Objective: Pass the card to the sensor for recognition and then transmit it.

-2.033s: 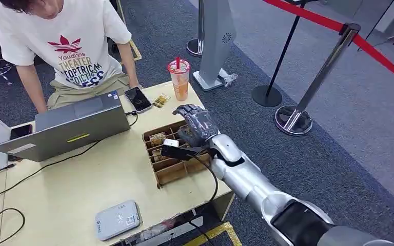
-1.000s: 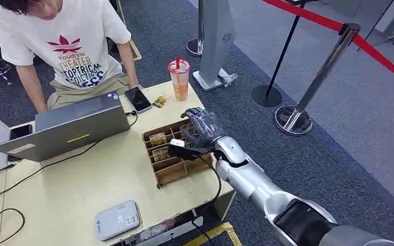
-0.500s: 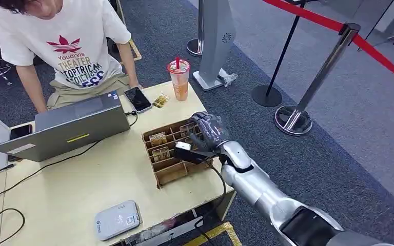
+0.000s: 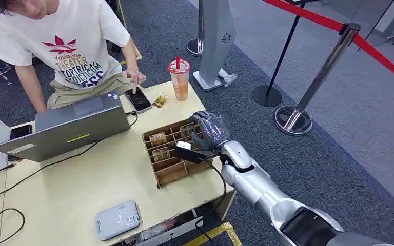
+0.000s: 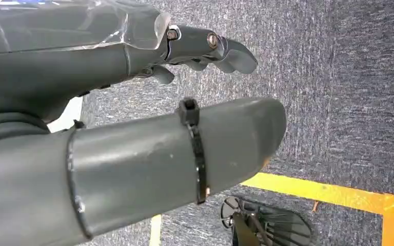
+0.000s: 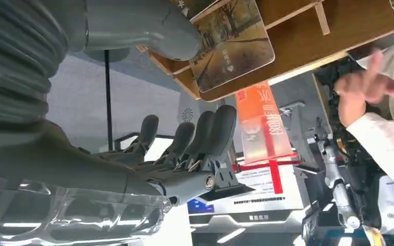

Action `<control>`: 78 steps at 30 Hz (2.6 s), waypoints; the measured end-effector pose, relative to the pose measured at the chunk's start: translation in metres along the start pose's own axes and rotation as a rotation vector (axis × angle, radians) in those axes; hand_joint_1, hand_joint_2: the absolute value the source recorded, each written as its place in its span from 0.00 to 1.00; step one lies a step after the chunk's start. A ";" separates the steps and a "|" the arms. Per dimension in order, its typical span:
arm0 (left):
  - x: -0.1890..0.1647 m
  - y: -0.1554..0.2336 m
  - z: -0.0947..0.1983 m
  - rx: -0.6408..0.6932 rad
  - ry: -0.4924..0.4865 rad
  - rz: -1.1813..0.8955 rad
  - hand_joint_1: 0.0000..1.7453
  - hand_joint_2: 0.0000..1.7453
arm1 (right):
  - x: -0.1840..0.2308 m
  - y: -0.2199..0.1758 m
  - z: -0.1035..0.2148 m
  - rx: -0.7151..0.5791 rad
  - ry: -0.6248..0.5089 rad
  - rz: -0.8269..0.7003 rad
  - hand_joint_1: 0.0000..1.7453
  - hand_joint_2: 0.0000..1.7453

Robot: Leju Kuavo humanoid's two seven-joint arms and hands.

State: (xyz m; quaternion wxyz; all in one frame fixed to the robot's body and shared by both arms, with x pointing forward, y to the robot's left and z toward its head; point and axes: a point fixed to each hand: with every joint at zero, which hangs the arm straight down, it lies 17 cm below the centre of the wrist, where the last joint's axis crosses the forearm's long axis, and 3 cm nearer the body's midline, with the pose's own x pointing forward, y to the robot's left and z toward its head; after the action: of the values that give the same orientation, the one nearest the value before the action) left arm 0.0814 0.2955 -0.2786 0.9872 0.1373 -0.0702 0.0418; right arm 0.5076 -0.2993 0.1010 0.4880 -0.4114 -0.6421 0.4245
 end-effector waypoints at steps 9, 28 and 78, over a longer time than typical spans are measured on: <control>0.000 0.000 0.000 -0.003 0.000 0.000 0.00 0.00 | 0.001 0.000 -0.002 0.005 -0.008 0.002 0.49 1.00; 0.002 -0.001 0.000 -0.006 0.001 -0.012 0.00 0.00 | 0.002 -0.004 -0.007 0.004 -0.010 0.003 0.48 1.00; 0.000 0.000 0.000 0.001 0.005 0.011 0.00 0.00 | 0.012 0.013 -0.023 0.080 -0.025 -0.018 0.79 1.00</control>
State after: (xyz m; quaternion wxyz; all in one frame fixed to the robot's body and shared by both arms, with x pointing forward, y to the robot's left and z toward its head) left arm 0.0816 0.2960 -0.2786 0.9870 0.1373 -0.0683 0.0474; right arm 0.5290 -0.2808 0.0957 0.5001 -0.3803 -0.6342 0.4506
